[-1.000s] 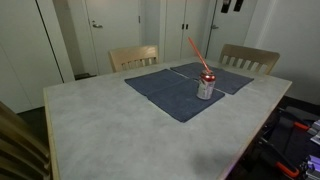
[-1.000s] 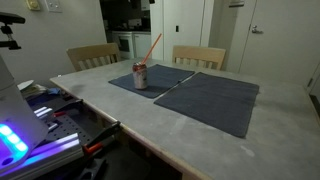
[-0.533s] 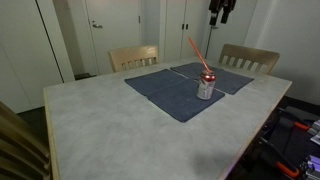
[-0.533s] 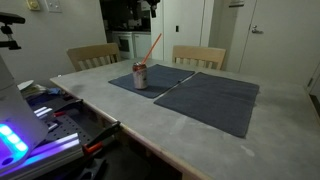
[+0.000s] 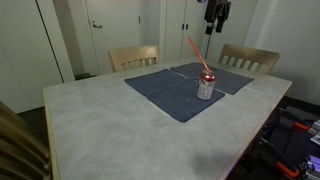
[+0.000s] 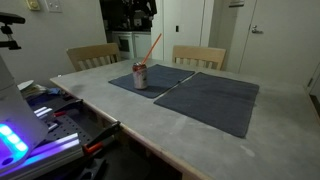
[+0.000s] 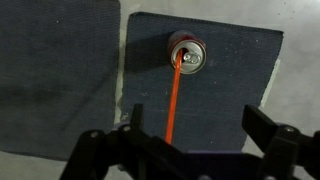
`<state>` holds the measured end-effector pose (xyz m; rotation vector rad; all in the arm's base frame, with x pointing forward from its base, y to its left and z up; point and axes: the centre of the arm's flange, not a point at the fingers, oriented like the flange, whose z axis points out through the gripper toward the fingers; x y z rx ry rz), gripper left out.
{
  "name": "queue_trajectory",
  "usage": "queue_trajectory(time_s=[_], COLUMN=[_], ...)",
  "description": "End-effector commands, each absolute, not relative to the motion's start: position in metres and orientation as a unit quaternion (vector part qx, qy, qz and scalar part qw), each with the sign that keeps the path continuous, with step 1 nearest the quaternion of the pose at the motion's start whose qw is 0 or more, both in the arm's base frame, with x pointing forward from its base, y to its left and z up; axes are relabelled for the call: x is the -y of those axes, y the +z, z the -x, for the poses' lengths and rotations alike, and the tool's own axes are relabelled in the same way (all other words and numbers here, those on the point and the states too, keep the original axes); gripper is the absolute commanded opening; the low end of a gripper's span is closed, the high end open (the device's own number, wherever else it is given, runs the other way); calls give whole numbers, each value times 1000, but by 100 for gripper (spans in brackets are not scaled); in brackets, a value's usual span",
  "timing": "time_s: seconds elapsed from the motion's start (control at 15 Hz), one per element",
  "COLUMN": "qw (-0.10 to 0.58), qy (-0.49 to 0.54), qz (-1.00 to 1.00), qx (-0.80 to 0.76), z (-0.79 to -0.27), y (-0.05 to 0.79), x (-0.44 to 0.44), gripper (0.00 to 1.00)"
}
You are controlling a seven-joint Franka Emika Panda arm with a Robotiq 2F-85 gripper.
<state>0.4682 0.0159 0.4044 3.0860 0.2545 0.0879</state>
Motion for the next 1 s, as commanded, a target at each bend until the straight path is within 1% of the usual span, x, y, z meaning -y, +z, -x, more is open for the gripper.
queue_trajectory(time_s=[0.0, 0.33, 0.6, 0.93], qw=[5, -8, 9, 9], qy=[21, 47, 67, 81], qz=[-995, -995, -995, -994], qx=[-94, -86, -77, -70], z=[-482, -492, -501, -508], y=[390, 370, 357, 346], x=[-19, -19, -20, -22], gripper=[100, 100, 100, 100])
